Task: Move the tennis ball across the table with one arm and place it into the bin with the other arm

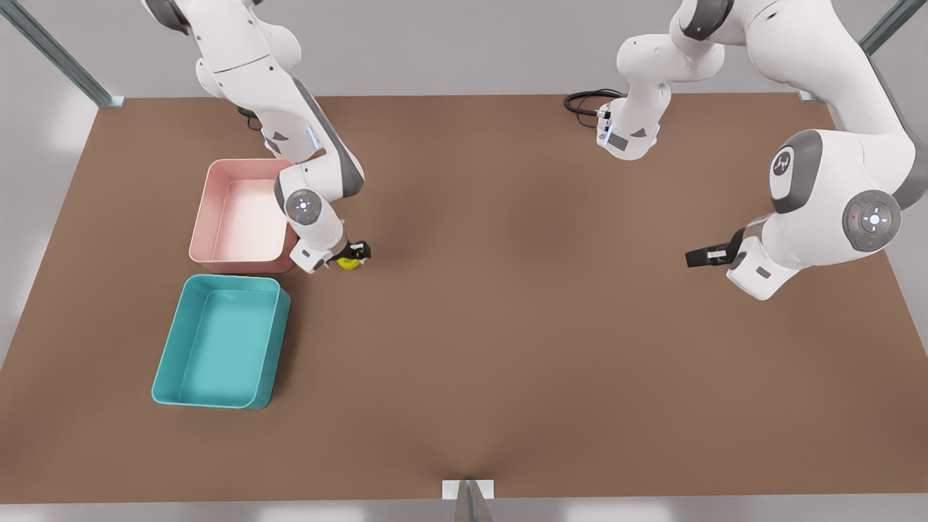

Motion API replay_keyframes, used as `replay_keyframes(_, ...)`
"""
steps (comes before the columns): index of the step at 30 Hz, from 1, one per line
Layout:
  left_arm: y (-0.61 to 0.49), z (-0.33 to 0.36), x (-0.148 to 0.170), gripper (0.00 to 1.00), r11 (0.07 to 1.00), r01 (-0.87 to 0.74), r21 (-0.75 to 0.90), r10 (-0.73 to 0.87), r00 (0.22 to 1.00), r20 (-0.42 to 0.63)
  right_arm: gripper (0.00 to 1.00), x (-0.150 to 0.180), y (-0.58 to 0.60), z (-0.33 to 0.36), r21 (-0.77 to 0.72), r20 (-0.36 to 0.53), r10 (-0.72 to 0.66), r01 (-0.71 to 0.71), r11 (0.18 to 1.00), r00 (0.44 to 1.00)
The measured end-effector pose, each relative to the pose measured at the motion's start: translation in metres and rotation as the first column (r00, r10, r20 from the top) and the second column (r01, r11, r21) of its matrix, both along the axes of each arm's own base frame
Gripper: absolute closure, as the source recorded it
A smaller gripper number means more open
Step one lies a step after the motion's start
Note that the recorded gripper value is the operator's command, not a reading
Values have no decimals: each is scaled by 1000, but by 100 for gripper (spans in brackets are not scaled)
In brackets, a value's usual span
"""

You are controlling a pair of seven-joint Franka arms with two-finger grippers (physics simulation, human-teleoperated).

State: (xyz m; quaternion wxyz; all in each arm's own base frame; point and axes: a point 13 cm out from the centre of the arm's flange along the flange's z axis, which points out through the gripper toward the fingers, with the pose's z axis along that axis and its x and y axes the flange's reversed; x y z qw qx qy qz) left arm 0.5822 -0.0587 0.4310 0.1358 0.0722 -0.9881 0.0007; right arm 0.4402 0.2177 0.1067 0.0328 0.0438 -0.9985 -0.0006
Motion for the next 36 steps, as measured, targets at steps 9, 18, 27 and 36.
replay_keyframes(9, 0, -4, 0, 0, 999, -50, 14, 51, 999, -12, 0, -15, 0, -41, -15, 12, -25, 25, 1000, 1000)
replay_keyframes(18, 0, -5, -2, 0, 997, -79, 23, 80, 997, -18, 0, -35, 6, -68, -37, -3, -15, 15, 999, 1000)
replay_keyframes(27, -1, -5, -2, 0, 995, -96, 29, 97, 995, -19, 8, -37, 7, -73, -39, 2, -23, 23, 999, 1000)
replay_keyframes(36, -1, -5, -2, 0, 994, -108, 33, 108, 994, -19, 34, -45, 9, -75, -44, -8, -15, 14, 999, 1000)
